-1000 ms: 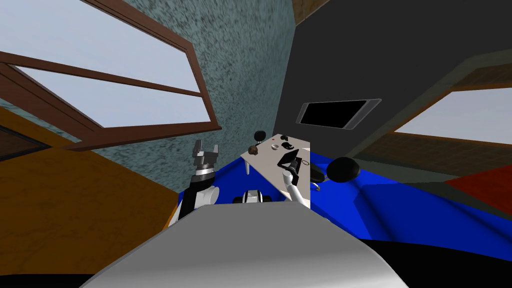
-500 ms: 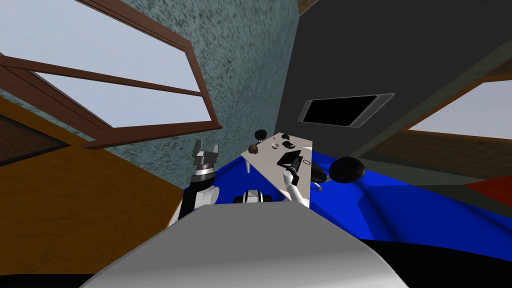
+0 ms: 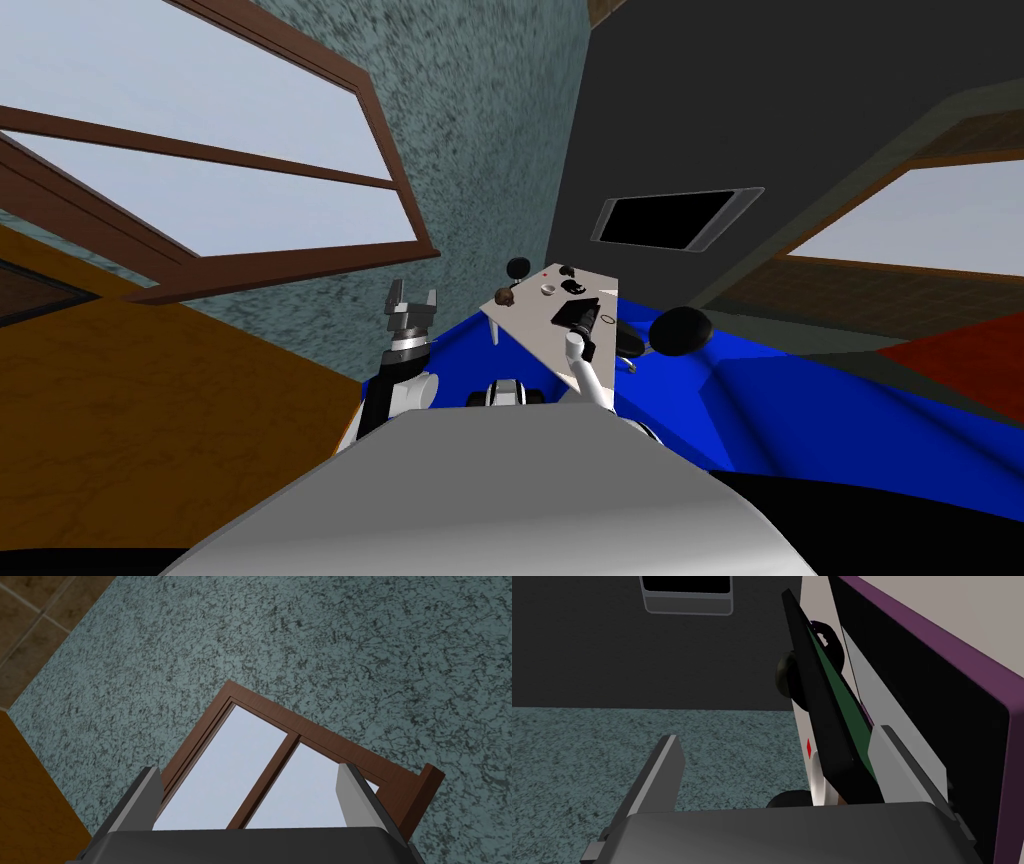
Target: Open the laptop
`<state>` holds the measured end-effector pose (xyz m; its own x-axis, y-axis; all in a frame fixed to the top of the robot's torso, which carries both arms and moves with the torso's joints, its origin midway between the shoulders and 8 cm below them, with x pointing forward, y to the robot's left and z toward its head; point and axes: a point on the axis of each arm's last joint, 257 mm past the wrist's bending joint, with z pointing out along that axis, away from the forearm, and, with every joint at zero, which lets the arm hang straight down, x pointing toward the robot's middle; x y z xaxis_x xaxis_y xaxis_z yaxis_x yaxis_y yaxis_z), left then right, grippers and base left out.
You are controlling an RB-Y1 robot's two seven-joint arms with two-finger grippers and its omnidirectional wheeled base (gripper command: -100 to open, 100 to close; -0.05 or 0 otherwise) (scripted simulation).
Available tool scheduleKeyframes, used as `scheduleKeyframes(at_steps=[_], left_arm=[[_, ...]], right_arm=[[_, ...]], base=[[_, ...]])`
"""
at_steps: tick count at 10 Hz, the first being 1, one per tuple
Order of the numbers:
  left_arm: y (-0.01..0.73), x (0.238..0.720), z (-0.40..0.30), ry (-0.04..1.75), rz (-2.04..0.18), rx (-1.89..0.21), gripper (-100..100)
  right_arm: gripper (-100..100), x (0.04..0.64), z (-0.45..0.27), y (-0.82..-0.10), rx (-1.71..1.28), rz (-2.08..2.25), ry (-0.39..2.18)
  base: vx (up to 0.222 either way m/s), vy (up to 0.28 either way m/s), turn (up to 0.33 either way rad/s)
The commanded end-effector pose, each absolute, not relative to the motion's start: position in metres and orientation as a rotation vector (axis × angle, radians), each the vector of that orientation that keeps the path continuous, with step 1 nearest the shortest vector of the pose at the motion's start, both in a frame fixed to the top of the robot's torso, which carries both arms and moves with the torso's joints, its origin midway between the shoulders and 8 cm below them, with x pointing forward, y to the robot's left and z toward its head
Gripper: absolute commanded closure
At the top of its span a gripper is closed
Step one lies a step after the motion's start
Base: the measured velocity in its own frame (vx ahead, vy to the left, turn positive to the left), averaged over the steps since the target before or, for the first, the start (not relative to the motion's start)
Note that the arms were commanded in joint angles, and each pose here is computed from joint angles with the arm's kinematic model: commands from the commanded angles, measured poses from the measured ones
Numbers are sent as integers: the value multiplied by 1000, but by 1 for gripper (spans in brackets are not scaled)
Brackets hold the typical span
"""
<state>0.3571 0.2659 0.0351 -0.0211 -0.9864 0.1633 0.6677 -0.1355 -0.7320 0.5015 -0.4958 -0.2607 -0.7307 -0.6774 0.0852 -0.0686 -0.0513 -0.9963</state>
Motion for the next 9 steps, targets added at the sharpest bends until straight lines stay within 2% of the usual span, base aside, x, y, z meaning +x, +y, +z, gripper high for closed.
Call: scheduleKeyframes(at_steps=[1, 3, 4, 9], left_arm=[[266, 357, 35, 546, -1554, -776, 0], [266, 357, 35, 546, -1554, -776, 0], [266, 357, 35, 546, -1554, -776, 0], [266, 357, 35, 546, -1554, -776, 0]], right_arm=[[-100, 522, -244, -490, -809, -1825, 1764], [-100, 525, -242, -489, -809, -1820, 1765], [0, 525, -242, -489, -815, -1821, 1764], [0, 525, -244, -488, -820, -1819, 1767]], base=[[-35, 19, -88], [-29, 11, -48], [0, 0, 0], [0, 0, 0]])
